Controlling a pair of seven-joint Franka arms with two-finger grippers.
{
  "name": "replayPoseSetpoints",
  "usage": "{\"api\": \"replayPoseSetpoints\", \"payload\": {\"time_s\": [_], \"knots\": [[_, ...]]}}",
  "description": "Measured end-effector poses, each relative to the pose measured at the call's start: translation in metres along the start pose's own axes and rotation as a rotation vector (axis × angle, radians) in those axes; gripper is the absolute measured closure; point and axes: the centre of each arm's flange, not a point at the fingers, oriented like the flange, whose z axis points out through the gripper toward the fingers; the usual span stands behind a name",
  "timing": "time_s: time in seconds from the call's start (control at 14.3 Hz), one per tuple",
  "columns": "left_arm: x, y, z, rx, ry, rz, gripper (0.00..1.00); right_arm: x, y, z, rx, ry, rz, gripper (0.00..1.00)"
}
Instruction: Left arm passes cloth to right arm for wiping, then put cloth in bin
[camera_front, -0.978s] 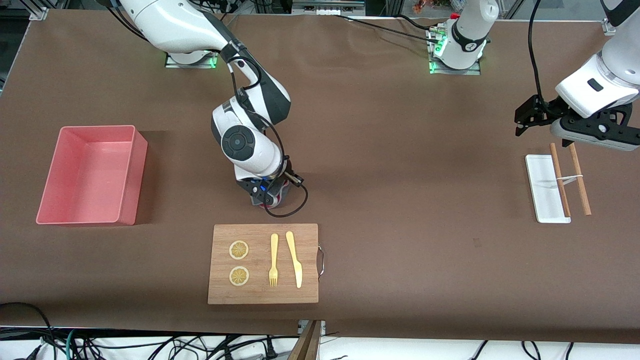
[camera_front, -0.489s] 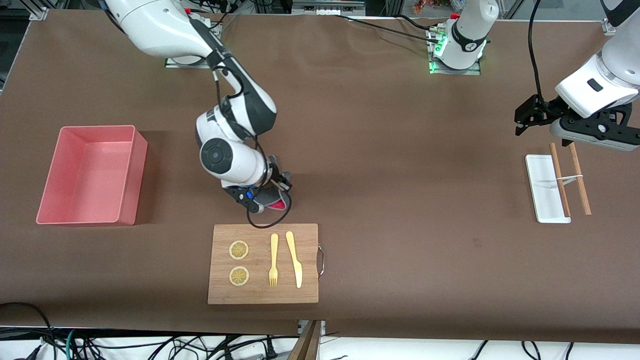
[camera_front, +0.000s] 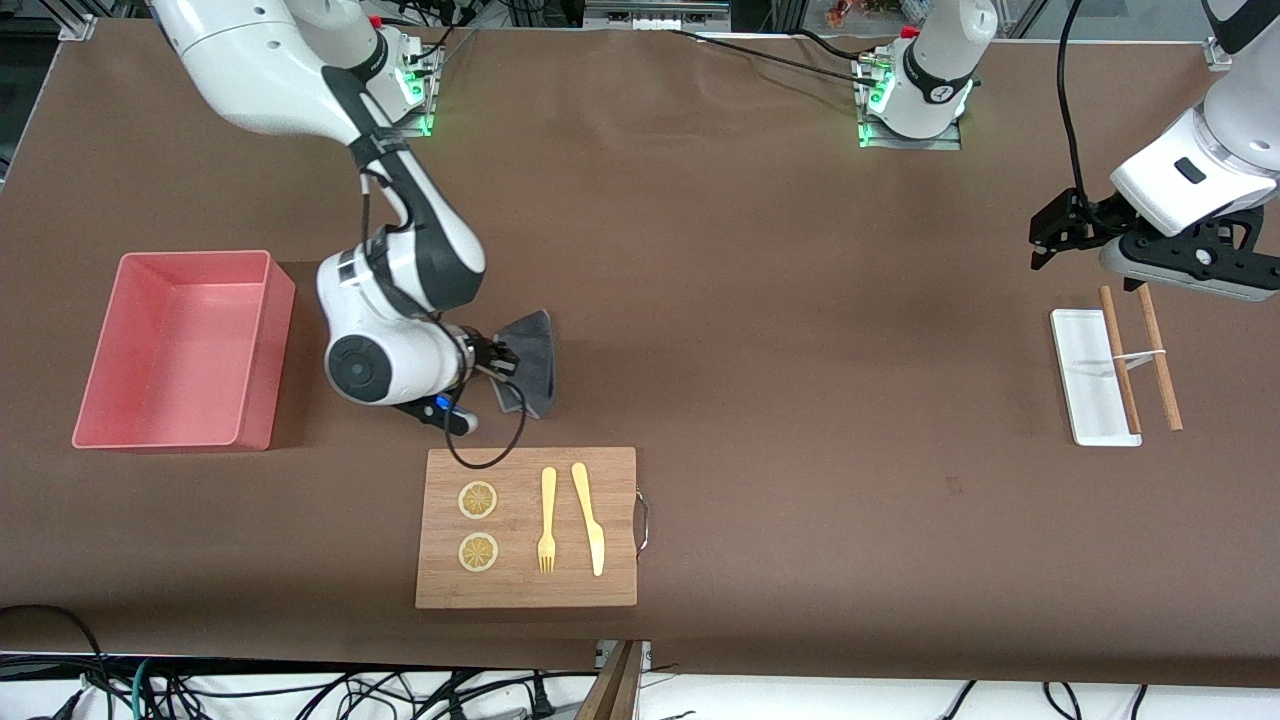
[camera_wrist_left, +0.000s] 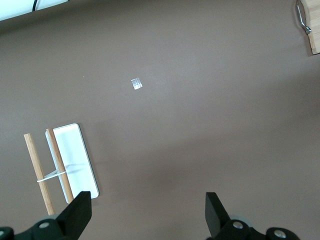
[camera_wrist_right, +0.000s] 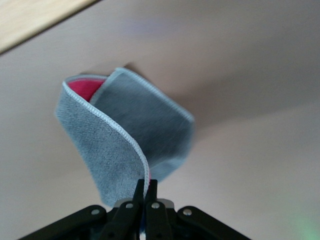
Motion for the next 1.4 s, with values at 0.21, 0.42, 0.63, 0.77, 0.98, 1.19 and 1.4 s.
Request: {"api": "replayPoseSetpoints", "payload": {"time_s": [0.21,0.42,0.63,0.77,0.98,1.19,1.4], "knots": [[0.000,0.000,0.000,0.000,-0.002,0.000,0.00,0.029,0.049,-0.006,-0.044,-0.030,-0.059,0.98],[-0.001,0.000,0.001,-0.002,-0.012,0.000,0.00,0.053,0.092,-0.011,-0.086,-0.033,-0.115,0.98],[-0.001,0.000,0.001,-0.002,-0.013,0.000,0.00,0.071,0.134,-0.019,-0.115,-0.047,-0.173,0.98],[-0.002,0.000,0.001,-0.002,-0.014,0.000,0.00,0.082,0.161,-0.025,-0.125,-0.056,-0.214,0.98],[-0.002,0.000,0.001,-0.002,-0.014,0.000,0.00,0.093,0.199,-0.033,-0.165,-0.069,-0.275,0.98],[-0.001,0.001,0.001,-0.002,-0.014,0.002,0.00,0.099,0.221,-0.041,-0.183,-0.067,-0.304,0.98],[-0.001,0.003,0.001,-0.002,-0.013,0.005,0.00,0.091,0.218,-0.067,-0.187,-0.037,-0.318,0.98]]}}
